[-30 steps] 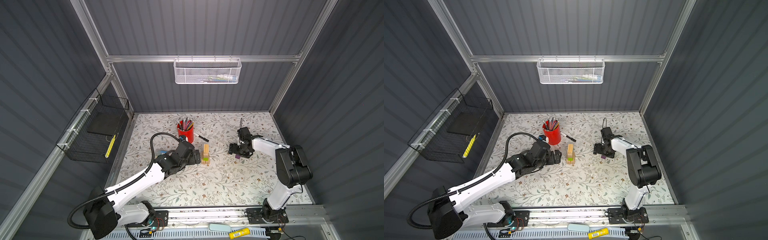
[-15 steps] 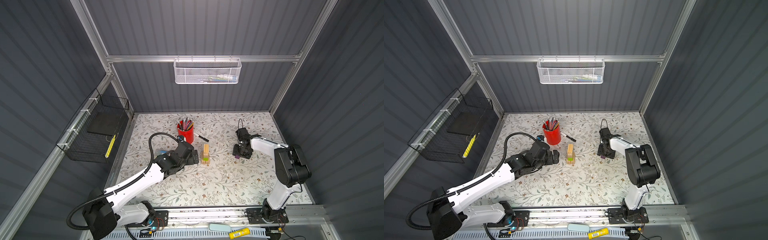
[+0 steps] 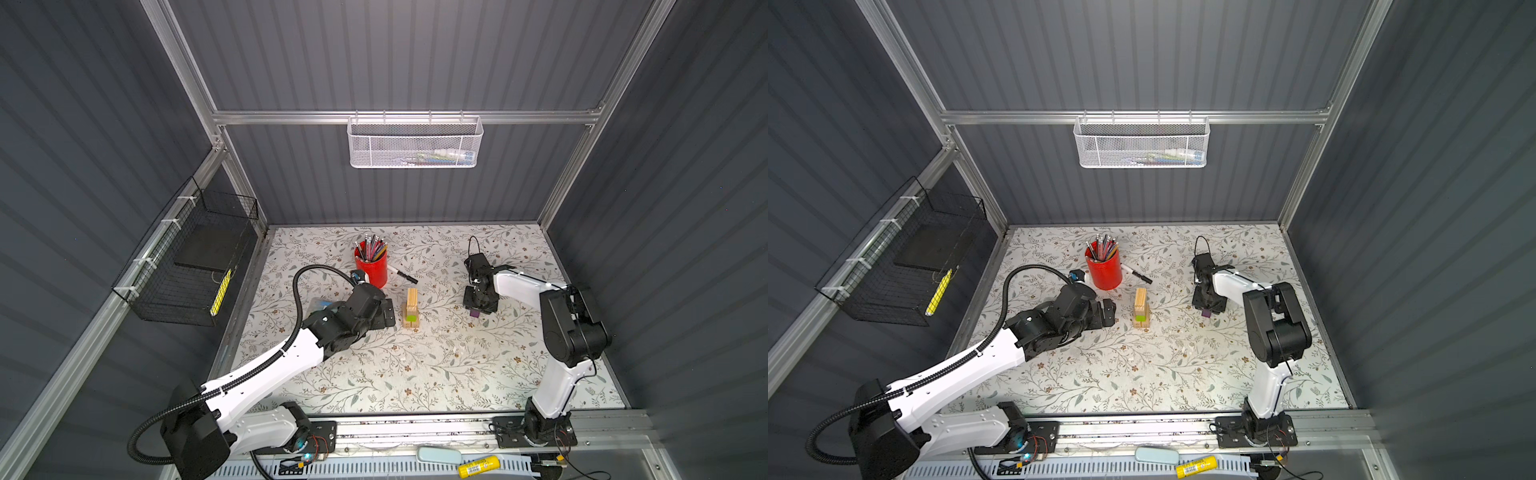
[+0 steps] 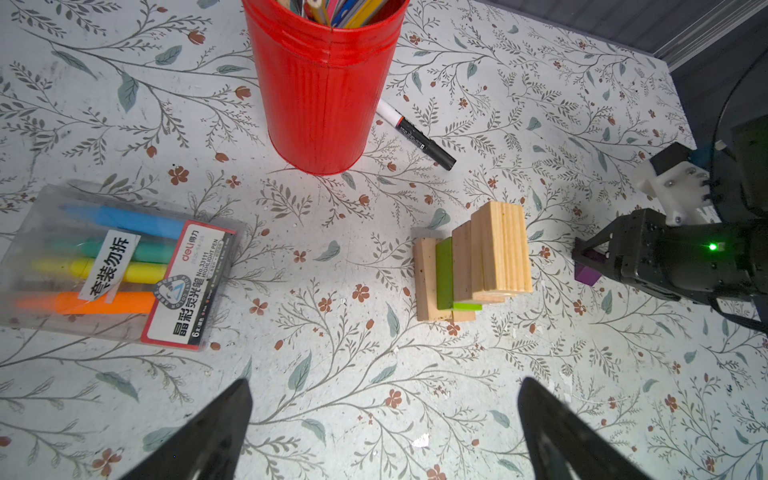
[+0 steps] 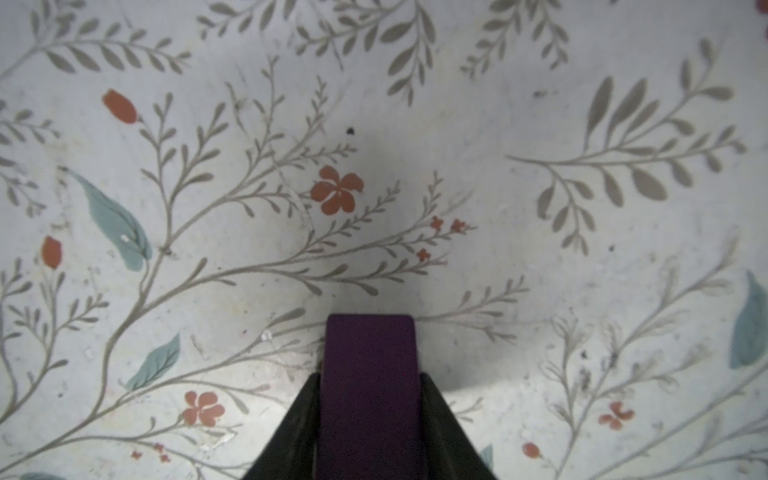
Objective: Build the wood block tower
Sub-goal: 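Grasp the purple block with the right gripper and lift it, then carry the purple block with the right gripper over the stack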
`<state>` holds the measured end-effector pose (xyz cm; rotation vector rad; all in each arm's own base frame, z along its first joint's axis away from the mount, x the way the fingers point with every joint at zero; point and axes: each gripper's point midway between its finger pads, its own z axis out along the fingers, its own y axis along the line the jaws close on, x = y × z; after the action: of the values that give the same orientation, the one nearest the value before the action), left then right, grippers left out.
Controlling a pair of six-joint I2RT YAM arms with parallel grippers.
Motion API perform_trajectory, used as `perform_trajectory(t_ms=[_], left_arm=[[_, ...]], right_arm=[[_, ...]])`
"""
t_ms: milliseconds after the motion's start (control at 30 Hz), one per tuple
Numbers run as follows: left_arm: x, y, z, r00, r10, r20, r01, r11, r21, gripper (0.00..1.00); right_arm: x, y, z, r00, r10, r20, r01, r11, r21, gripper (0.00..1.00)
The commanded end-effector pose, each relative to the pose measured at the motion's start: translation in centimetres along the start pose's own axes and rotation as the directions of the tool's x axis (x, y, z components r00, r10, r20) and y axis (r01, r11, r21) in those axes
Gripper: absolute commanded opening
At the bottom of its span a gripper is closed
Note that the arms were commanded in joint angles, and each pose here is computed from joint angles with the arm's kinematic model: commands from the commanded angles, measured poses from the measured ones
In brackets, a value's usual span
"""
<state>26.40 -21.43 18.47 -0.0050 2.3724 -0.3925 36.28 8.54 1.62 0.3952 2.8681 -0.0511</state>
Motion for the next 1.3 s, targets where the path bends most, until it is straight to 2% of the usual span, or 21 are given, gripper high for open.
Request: perform_trajectory(t_ms=[0, 133, 400, 700, 967, 1267], left_arm=[[0.0, 0.5, -0.5, 1.000, 0.009, 0.005, -0.009, 1.000, -0.020, 1.00], [-0.1, 0.6, -0.7, 1.000, 0.010, 0.009, -0.010, 1.000, -0.021, 1.00], [-0.6, 1.9, -1.8, 0.999, 0.028, 0.044, -0.024, 0.997, -0.073, 1.00], [-0.3, 4.2, -2.8, 0.998, 0.026, 0.064, -0.017, 0.990, -0.143, 1.00], [0.9, 6.5, -3.5, 0.997, -0.005, 0.074, 0.020, 0.981, -0.194, 1.00], [2.0, 8.8, -4.5, 0.994, -0.048, 0.098, 0.070, 0.968, -0.240, 1.00]], right_arm=[[0.1, 0.0, -0.2, 1.000, -0.003, -0.016, 0.003, 1.000, 0.009, 0.31], [-0.3, 0.0, -1.8, 1.000, -0.020, 0.012, 0.020, 1.000, -0.006, 0.27], [-0.2, 0.1, -7.2, 0.994, -0.055, 0.096, 0.059, 0.998, -0.035, 0.26], [0.8, 3.1, -14.0, 0.984, -0.086, 0.153, 0.102, 0.990, -0.100, 0.26], [1.4, 8.0, -18.9, 0.975, -0.111, 0.194, 0.138, 0.981, -0.136, 0.28], [3.3, 15.5, -20.7, 0.971, -0.145, 0.192, 0.183, 0.963, -0.199, 0.27]])
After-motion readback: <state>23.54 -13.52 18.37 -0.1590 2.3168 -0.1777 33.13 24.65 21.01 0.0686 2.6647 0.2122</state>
